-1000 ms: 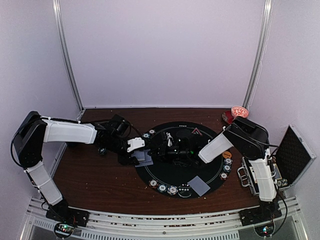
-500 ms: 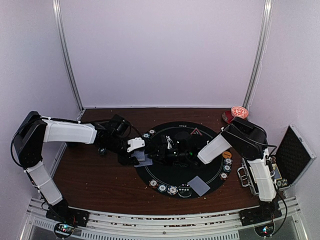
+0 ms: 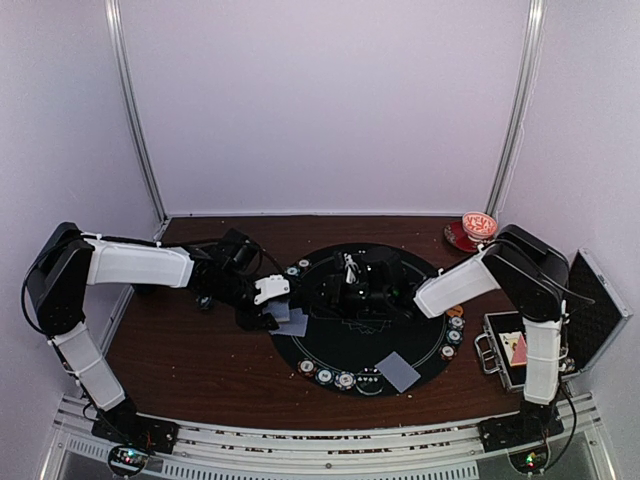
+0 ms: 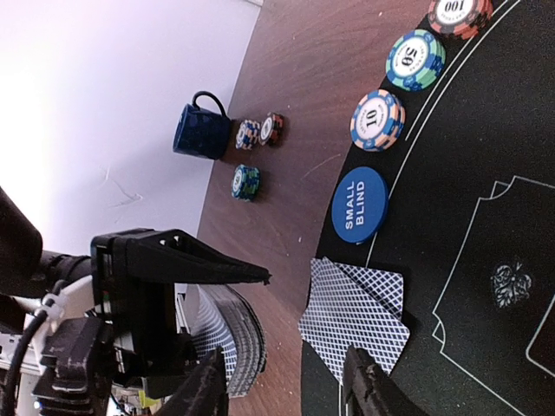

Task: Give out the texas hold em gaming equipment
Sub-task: Distribute the poker card in the small blind area, then pick up the poker card from the face-down deck piles.

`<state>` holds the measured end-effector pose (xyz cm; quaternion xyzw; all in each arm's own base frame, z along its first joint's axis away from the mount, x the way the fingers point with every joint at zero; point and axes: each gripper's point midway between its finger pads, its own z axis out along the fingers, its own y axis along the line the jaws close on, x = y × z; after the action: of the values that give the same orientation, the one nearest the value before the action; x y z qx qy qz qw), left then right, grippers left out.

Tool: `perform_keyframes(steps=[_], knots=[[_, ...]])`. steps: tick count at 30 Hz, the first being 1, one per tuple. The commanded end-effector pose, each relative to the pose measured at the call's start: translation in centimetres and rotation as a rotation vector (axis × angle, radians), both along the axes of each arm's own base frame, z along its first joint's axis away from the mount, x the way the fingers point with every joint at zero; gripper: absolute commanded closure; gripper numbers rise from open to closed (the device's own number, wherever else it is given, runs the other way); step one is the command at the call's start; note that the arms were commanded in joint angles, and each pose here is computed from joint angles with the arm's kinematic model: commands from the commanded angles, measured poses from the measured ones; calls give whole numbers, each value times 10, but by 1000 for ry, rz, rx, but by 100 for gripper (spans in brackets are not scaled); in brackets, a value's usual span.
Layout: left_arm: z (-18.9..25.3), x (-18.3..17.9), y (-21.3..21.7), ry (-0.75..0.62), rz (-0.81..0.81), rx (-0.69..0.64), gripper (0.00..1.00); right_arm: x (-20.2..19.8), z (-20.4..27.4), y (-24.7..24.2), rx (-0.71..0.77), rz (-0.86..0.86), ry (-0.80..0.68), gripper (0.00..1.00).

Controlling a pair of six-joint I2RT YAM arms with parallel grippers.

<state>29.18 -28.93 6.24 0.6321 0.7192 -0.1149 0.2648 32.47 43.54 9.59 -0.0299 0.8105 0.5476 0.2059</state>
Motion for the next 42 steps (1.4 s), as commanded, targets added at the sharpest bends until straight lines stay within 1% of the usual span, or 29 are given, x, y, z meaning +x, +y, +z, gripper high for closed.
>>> perform_keyframes(steps=[1, 4, 9, 16, 24, 32, 39, 42], knots=[[16, 5, -7, -39, -6, -51, 40, 5, -1, -11, -51, -43, -31, 52], [16, 3, -8, -35, -12, -56, 40, 1, 2, -6, -8, -23, -34, 50], [16, 0, -9, -26, -27, -63, 40, -11, 8, 18, 83, 56, -25, 46], [16, -1, -10, -22, -33, -66, 40, -18, 12, 39, 128, 110, -24, 41], [17, -4, -11, -13, -45, -74, 40, -17, 1, 52, 118, 120, -4, 40], [18, -6, -12, -12, -54, -79, 40, -12, -16, 56, 70, 102, 14, 41], [19, -7, -12, -13, -57, -80, 40, 2, -30, 36, -22, 8, 15, 48], [18, -6, -11, -12, -55, -79, 40, 4, -31, 26, -35, -13, 14, 50]])
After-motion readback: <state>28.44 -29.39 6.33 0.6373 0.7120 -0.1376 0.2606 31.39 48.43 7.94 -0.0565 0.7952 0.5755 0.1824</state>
